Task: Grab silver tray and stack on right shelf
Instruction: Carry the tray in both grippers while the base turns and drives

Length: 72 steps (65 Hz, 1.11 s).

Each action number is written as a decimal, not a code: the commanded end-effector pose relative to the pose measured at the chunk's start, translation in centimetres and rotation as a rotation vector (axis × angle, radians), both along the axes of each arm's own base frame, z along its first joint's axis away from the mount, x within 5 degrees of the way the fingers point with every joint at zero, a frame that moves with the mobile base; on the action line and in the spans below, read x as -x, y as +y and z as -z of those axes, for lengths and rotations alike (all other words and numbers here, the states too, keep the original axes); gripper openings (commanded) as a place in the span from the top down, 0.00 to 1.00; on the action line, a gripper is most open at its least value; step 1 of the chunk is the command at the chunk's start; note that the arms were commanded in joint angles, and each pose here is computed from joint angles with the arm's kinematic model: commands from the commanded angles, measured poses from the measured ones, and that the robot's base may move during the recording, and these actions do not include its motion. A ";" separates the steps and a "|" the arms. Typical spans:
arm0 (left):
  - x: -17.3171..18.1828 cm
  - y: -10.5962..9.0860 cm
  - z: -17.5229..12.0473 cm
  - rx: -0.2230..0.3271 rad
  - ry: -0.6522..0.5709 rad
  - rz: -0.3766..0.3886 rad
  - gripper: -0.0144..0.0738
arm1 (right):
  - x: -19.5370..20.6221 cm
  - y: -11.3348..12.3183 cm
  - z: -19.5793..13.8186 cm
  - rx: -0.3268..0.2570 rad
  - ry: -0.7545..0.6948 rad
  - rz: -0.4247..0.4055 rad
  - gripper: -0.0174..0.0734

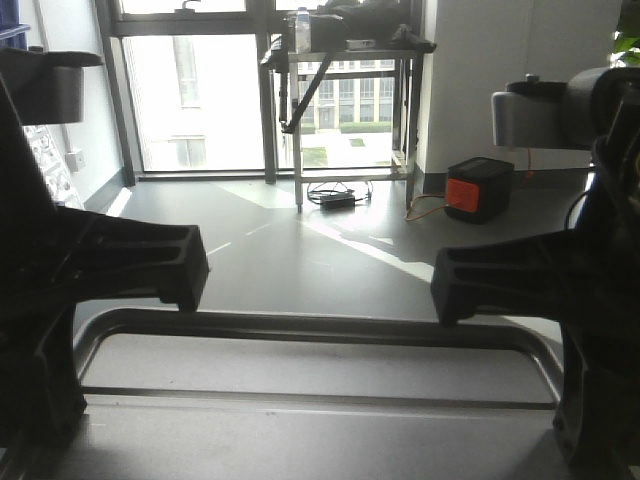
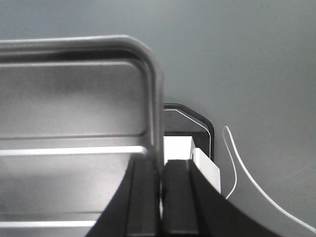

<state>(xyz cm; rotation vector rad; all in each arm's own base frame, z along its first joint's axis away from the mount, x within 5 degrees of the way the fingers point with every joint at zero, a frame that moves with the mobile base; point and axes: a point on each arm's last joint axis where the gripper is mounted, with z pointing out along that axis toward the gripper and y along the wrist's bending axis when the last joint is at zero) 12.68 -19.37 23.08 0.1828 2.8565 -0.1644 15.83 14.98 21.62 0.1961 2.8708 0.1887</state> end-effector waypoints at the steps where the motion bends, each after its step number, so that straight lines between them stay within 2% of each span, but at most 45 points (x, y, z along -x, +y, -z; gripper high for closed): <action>1: 0.2 0.2 -1.1 -0.002 -0.023 0.022 0.95 | -0.6 0.0 -1.3 -0.016 -0.067 -0.017 0.73; 72: 0.2 0.3 -1.1 -0.004 -0.023 0.022 0.95 | -0.5 0.0 -1.3 -0.015 -0.067 -0.017 0.73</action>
